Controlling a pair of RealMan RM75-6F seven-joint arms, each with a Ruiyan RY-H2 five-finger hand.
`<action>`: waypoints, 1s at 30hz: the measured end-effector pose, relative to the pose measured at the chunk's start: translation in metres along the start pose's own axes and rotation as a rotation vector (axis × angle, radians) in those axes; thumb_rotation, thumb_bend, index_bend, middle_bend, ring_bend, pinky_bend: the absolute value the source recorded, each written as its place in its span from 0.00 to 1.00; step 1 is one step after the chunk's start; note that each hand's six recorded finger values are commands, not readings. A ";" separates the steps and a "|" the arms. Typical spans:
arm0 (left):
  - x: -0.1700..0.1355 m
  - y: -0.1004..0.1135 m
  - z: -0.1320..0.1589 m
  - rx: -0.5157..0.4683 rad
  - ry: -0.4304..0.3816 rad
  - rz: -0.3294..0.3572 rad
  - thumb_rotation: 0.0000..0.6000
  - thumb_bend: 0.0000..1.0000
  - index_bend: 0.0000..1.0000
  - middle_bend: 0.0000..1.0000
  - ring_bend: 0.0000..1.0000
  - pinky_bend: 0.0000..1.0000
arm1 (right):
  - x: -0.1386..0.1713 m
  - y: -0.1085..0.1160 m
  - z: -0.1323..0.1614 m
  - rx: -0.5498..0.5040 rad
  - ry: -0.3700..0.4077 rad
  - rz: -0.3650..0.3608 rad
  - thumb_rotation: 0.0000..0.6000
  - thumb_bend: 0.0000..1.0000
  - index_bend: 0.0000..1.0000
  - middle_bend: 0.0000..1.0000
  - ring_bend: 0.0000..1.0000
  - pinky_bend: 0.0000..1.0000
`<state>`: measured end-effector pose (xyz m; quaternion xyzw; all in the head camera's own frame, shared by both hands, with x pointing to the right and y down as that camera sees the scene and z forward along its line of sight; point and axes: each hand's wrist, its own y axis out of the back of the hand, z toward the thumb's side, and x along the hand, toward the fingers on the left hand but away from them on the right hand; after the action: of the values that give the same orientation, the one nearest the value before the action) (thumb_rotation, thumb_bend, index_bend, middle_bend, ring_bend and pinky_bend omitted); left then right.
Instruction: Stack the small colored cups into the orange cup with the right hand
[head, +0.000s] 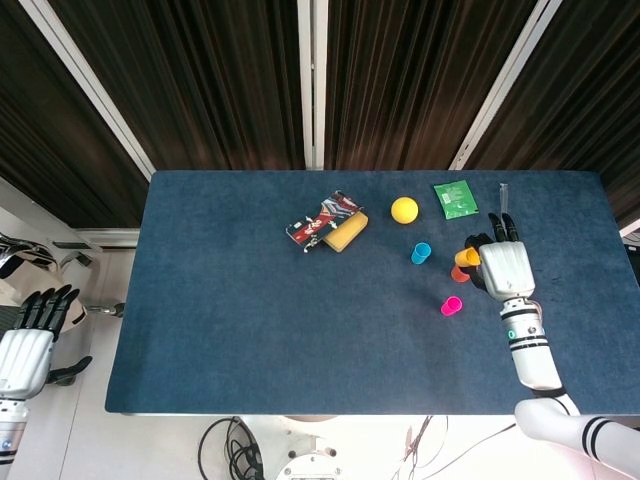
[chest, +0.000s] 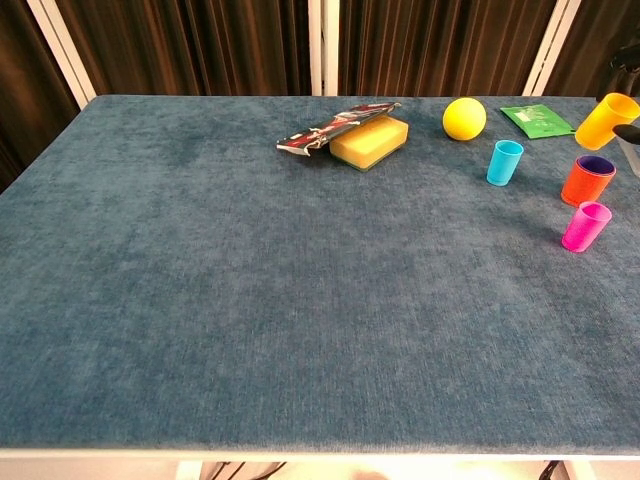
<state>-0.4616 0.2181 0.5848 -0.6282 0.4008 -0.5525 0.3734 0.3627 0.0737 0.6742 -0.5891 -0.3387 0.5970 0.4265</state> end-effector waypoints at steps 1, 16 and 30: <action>0.000 0.000 0.000 0.002 0.000 0.000 1.00 0.12 0.03 0.04 0.00 0.00 | 0.000 -0.002 -0.001 0.004 -0.006 0.008 1.00 0.32 0.44 0.45 0.06 0.00; 0.000 0.000 -0.004 0.004 0.015 -0.007 1.00 0.12 0.03 0.04 0.00 0.00 | -0.005 -0.017 -0.004 0.040 -0.029 0.063 1.00 0.32 0.44 0.44 0.06 0.00; 0.000 -0.001 -0.005 0.001 0.021 -0.011 1.00 0.12 0.04 0.04 0.00 0.00 | -0.010 -0.018 -0.004 0.032 -0.025 0.096 1.00 0.24 0.14 0.21 0.00 0.00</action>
<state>-0.4667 0.2187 0.5861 -0.6245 0.4007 -0.5614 0.3664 0.3683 0.0717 0.6944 -0.5905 -0.3056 0.6294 0.4023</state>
